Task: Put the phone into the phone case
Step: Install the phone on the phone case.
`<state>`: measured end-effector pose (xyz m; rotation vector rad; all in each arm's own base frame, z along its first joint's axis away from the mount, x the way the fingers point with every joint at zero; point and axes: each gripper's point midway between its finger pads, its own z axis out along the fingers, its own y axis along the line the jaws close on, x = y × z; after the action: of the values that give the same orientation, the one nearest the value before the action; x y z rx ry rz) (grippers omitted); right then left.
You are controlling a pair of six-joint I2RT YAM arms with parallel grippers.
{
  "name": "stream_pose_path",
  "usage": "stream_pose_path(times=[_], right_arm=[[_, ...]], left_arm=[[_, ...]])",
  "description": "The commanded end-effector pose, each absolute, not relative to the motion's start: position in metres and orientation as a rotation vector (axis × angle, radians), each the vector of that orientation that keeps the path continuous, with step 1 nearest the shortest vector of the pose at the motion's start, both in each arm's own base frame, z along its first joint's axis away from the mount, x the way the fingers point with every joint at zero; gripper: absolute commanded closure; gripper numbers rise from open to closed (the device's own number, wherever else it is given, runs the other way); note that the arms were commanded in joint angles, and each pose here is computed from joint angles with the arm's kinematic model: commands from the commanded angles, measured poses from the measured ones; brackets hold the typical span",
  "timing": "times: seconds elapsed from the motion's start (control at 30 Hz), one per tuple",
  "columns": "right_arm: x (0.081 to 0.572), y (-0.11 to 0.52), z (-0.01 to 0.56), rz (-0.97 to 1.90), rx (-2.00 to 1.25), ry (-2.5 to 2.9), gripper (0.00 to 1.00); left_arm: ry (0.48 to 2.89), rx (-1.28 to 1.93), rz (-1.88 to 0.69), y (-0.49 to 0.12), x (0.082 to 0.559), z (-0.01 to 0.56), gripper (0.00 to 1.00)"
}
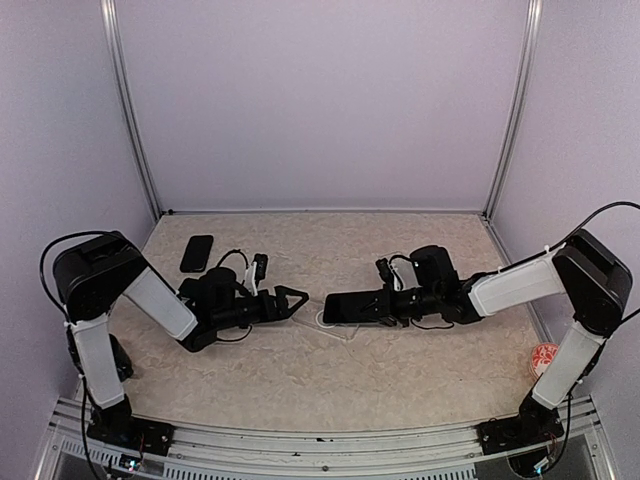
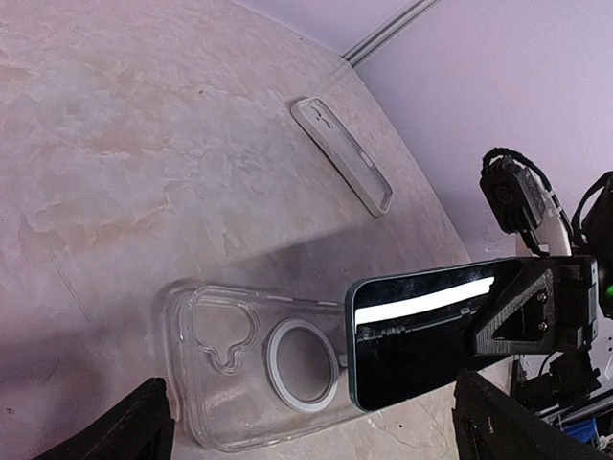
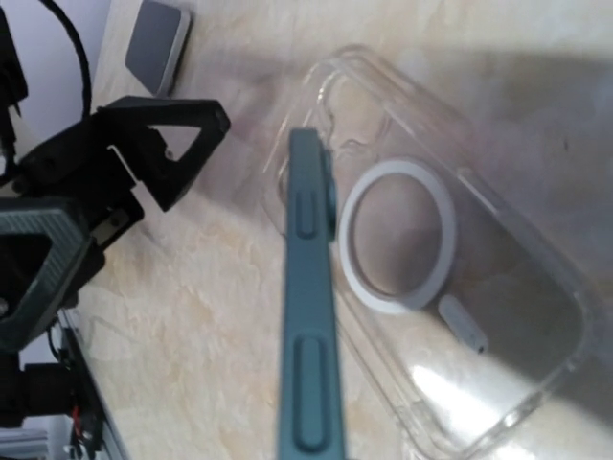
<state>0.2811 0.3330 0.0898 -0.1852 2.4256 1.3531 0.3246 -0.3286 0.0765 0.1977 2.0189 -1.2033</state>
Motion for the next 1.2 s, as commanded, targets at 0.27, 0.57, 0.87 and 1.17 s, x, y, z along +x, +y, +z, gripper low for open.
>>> stream_pose_path(times=[0.27, 0.57, 0.87, 1.17], right_arm=[[0.297, 0.342, 0.12, 1.506, -0.093, 2.307, 1.0], [0.3, 0.341, 0.12, 1.505, -0.077, 2.311, 1.0], [0.296, 0.341, 0.11, 1.542, -0.028, 2.348, 1.0], [0.297, 0.339, 0.096, 1.551, -0.029, 2.379, 1.0]], left_arm=[[2.019, 0.216, -1.254, -0.345, 0.325, 0.071, 0.01], [2.051, 0.212, -1.263, -0.355, 0.322, 0.06, 0.01], [2.054, 0.229, -1.293, -0.367, 0.308, 0.062, 0.01], [2.053, 0.239, -1.295, -0.374, 0.304, 0.064, 0.01]])
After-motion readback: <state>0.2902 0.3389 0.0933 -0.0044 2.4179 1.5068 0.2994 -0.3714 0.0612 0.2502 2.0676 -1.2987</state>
